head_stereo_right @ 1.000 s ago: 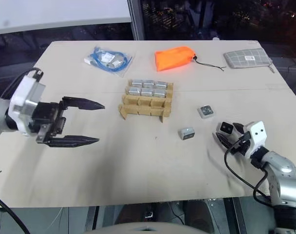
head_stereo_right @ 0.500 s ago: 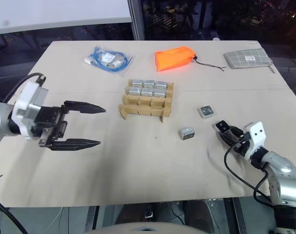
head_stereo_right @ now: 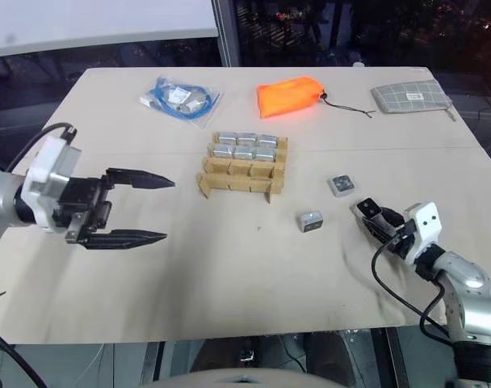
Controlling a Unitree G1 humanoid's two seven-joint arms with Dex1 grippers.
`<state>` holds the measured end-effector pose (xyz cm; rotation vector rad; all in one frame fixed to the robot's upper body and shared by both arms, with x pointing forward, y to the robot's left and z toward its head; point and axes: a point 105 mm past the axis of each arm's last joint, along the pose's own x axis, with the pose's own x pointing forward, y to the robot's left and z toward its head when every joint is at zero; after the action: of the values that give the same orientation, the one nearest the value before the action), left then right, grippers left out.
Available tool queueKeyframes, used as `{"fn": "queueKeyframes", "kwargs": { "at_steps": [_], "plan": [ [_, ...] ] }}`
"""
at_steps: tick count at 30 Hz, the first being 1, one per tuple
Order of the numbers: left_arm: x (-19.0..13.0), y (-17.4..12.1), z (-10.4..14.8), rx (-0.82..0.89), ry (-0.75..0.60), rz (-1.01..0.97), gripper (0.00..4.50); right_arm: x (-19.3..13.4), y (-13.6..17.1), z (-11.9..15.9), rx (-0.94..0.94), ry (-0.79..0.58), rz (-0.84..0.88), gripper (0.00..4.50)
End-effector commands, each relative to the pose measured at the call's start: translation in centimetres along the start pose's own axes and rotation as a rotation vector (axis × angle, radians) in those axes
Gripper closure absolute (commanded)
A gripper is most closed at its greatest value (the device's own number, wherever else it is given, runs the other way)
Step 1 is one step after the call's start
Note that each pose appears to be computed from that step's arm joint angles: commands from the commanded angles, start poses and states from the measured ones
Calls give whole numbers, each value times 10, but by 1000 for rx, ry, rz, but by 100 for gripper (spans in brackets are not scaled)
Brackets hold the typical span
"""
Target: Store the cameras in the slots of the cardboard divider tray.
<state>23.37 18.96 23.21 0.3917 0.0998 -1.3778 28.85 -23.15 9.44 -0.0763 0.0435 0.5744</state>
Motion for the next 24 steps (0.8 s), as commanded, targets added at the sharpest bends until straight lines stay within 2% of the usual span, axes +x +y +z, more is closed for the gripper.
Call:
{"fn": "queueKeyframes", "kwargs": {
  "at_steps": [1, 7, 10, 14, 19, 24],
  "plan": [
    [2, 5, 10, -3, -83, 43, 0, 7, 10, 42, -98, -142, 55, 277],
    [28, 15, 5, -304, -328, 132, 0, 35, 60, 81, -245, -230, 248, 277],
    [45, 14, -11, -563, -400, 136, 0, 49, 92, 98, -381, -278, 357, 277],
    [60, 11, -20, -756, -456, 119, 0, 60, 132, 110, -518, -347, 495, 277],
    [79, 13, -29, -909, -463, 87, 0, 79, 170, 111, -715, -434, 645, 277],
    [85, 17, -30, -956, -469, 68, 0, 87, 184, 110, -803, -484, 709, 277]
  ]
}}
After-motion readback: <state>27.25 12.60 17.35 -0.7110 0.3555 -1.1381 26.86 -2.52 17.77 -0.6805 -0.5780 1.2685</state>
